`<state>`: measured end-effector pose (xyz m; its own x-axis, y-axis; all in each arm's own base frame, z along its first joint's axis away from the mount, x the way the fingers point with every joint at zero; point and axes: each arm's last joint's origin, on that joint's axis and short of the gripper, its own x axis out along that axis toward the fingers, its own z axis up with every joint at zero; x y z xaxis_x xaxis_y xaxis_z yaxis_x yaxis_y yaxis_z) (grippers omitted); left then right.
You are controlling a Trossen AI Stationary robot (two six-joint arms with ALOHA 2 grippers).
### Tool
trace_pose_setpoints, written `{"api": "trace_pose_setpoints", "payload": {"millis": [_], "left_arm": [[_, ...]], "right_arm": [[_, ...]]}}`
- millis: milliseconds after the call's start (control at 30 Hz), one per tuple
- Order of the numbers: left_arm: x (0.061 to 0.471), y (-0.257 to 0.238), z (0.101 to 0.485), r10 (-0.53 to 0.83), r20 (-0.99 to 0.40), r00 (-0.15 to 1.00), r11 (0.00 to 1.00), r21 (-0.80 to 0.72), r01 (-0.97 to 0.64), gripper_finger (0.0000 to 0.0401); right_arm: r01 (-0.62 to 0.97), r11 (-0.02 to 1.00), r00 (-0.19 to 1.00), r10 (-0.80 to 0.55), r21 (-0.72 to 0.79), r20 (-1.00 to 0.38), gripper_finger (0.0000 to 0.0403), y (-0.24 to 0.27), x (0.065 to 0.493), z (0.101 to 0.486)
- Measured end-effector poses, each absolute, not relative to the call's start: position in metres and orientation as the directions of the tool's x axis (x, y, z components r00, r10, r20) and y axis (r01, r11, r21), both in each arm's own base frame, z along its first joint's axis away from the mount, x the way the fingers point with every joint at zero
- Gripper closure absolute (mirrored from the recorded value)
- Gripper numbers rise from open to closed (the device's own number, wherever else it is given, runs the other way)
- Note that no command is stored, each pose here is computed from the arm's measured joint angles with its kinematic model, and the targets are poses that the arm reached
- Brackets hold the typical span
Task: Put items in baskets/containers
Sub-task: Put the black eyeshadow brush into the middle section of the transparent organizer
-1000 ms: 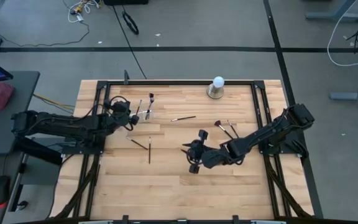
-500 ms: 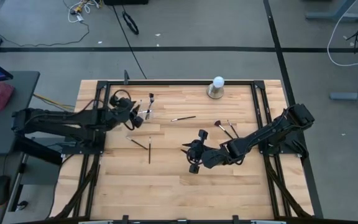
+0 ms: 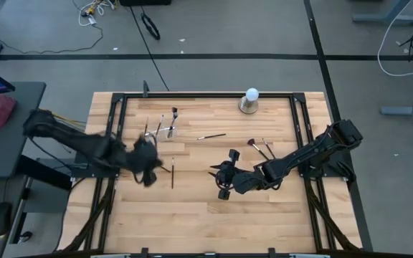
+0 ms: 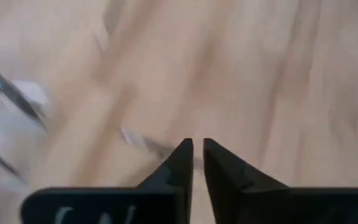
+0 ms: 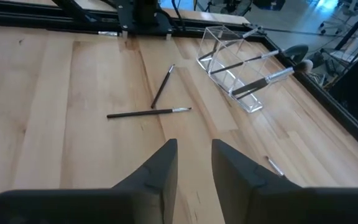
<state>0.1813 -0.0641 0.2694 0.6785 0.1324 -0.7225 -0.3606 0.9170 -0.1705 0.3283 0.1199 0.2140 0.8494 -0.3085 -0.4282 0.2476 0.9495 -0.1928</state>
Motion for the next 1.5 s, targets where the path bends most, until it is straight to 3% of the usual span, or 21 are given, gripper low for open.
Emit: {"api": "trace_pose_setpoints", "payload": {"millis": [133,300,433,533,800,1033,1500], "left_arm": [[0.179,-0.085,0.243,0.045,-0.875,0.482,0.868,-0.204,-0.452,0.0391],[0.166,-0.094,0.214,0.153,-0.976,0.155,0.697,-0.004,-0.717,0.0388],[0.159,-0.097,0.194,0.188,-0.981,-0.047,0.598,0.152,-0.787,0.0380],[0.160,-0.098,0.181,0.211,-0.970,-0.120,0.535,0.218,-0.816,0.0395],[0.154,-0.100,0.143,0.172,-0.891,-0.421,0.443,0.452,-0.775,0.0397],[0.149,-0.099,0.128,0.191,-0.843,-0.503,0.419,0.534,-0.734,0.0398],[0.146,-0.104,0.128,0.205,-0.844,-0.496,0.442,0.532,-0.722,0.0400]], "right_arm": [[0.242,0.949,0.853,-0.307,-0.201,-0.422,0.0303,0.120,0.329,0.215],[0.243,0.950,0.855,-0.306,-0.199,-0.419,0.0303,0.120,0.329,0.215],[0.242,0.950,0.855,-0.306,-0.199,-0.419,0.0303,0.120,0.329,0.215],[0.238,0.950,0.856,-0.303,-0.200,-0.420,0.0303,0.121,0.329,0.215],[0.200,0.954,0.862,-0.280,-0.225,-0.422,0.0303,0.130,0.325,0.215],[0.190,0.955,0.864,-0.273,-0.227,-0.422,0.0303,0.133,0.324,0.215],[0.176,0.958,0.868,-0.259,-0.225,-0.423,0.0303,0.138,0.322,0.215]]}}
